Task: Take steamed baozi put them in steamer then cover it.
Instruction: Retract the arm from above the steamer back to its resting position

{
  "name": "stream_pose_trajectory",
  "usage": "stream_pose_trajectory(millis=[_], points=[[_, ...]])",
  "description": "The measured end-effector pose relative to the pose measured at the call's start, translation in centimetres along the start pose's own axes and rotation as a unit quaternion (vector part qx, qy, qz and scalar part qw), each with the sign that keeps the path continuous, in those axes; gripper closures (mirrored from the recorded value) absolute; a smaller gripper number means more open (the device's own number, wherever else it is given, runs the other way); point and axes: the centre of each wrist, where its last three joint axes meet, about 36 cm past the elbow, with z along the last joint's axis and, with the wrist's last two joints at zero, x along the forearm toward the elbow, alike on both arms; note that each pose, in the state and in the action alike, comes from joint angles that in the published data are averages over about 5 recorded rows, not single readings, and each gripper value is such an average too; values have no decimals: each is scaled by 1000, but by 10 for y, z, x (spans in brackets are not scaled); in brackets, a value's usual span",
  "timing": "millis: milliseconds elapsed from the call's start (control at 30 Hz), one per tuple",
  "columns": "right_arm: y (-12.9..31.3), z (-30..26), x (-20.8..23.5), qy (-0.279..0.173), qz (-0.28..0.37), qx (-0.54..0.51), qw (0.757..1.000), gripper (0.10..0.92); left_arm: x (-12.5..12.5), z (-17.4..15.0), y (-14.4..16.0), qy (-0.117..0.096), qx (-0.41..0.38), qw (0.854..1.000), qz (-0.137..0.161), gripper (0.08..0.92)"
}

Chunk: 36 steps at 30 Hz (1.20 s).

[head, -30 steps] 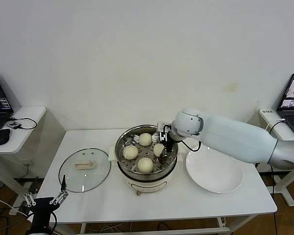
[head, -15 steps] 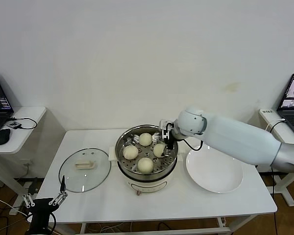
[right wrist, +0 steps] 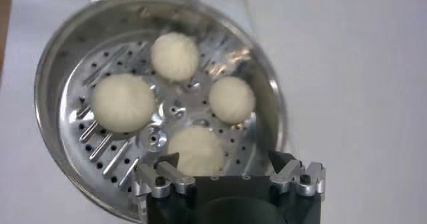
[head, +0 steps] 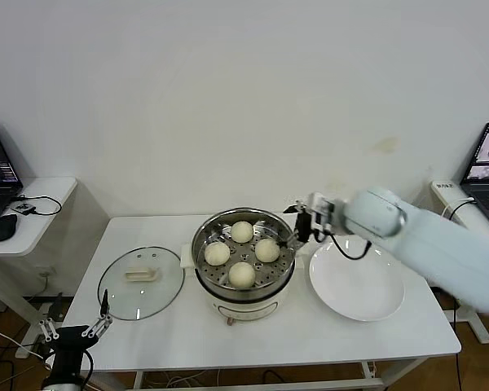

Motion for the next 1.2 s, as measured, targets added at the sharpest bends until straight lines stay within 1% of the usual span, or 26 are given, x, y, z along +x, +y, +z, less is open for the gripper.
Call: stream_pose_trajectory(millis=[200, 300, 433, 567, 700, 800, 900, 1067, 1200], points=[[45, 50, 8, -91, 88, -49, 991, 200, -5, 8, -4, 6, 0, 1000, -2, 177], [66, 70, 9, -133, 129, -72, 980, 199, -7, 12, -7, 10, -4, 1000, -1, 177], [95, 92, 11, -190, 183, -103, 959, 200, -10, 17, -10, 16, -20, 1000, 2, 177], [121, 112, 16, -233, 236, -139, 933, 200, -17, 23, -9, 14, -65, 998, 7, 177], [145, 132, 27, -258, 295, -176, 903, 200, -27, 31, 0, 1, -149, 989, 21, 177], [163, 146, 37, -264, 340, -200, 880, 200, -37, 39, 10, -13, -231, 972, 39, 177], [182, 159, 49, -262, 380, -220, 859, 200, -48, 47, 19, -27, -316, 946, 63, 177], [210, 179, 69, -246, 436, -244, 831, 200, -67, 60, 30, -44, -442, 889, 107, 177], [228, 192, 86, -230, 470, -255, 813, 200, -83, 69, 34, -52, -520, 841, 139, 177]])
